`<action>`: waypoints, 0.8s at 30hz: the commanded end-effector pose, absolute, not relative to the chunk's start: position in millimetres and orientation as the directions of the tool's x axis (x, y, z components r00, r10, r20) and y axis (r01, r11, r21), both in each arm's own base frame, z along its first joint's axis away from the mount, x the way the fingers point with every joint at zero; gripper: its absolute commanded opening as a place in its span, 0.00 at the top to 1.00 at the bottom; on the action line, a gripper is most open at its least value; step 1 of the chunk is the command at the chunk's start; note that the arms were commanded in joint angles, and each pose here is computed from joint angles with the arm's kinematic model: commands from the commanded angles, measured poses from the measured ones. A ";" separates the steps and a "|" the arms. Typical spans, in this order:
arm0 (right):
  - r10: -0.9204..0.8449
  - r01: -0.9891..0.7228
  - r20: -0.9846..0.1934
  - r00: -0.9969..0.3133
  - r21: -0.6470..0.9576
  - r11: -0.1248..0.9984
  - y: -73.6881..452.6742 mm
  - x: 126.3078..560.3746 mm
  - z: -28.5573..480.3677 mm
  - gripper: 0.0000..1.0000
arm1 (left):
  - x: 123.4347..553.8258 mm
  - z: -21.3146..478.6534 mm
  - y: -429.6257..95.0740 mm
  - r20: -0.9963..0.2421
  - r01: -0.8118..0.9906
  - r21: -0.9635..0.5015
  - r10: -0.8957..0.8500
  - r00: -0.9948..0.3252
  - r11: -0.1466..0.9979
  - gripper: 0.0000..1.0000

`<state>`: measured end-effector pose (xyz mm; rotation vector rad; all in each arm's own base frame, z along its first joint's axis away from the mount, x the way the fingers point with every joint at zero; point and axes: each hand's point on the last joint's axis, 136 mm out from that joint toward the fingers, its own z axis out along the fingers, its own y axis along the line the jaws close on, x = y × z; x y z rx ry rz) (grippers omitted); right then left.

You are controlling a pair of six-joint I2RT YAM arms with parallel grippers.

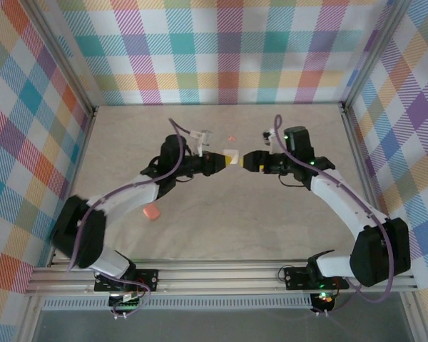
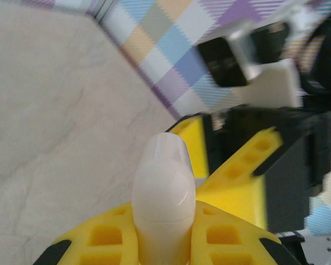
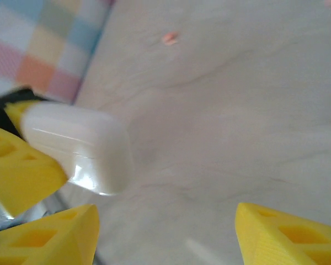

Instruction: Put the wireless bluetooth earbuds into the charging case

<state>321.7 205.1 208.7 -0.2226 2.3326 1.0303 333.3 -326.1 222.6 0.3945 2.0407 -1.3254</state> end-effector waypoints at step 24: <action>0.279 0.004 -0.382 -0.881 0.584 0.811 119.3 360.8 120.9 0.35 | 397.4 23.1 -422.9 -0.400 0.211 -0.482 0.001 -0.917 0.850 0.74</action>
